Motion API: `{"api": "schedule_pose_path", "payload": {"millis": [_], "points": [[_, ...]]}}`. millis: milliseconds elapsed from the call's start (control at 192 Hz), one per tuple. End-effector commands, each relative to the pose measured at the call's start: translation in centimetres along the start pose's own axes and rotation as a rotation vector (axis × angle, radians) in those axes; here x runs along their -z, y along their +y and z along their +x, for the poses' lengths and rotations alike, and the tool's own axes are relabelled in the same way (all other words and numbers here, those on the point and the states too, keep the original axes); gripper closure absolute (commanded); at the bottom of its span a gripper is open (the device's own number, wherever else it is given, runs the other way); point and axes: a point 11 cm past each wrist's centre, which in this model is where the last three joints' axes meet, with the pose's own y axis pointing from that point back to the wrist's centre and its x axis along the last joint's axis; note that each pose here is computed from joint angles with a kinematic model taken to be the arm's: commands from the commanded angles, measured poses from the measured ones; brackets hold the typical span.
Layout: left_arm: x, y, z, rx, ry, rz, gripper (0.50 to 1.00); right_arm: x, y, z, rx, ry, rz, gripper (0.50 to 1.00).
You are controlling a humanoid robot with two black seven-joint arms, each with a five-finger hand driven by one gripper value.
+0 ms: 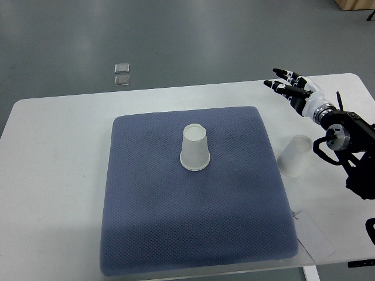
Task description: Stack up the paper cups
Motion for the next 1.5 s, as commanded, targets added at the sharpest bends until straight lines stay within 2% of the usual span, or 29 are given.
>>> {"api": "schedule_pose_path", "payload": {"millis": [0,1139,1378,1492], "points": [[0.0,0.0,0.0,0.001,0.000,-0.002,0.500,0.1,0.0,0.1,-0.002,0.000,0.001,0.566],[0.1,0.0,0.4,-0.013,0.007,0.000,0.500,1.0,0.2,1.2,-0.023,0.017,0.014,0.566],[0.1,0.0,0.4,-0.013,0.007,0.000,0.500,2.1,0.4,1.5,-0.025,0.022,0.110,0.566],[0.1,0.0,0.4,-0.013,0.007,0.000,0.500,2.2,0.4,1.6,-0.022,0.025,0.112,0.566]]}}
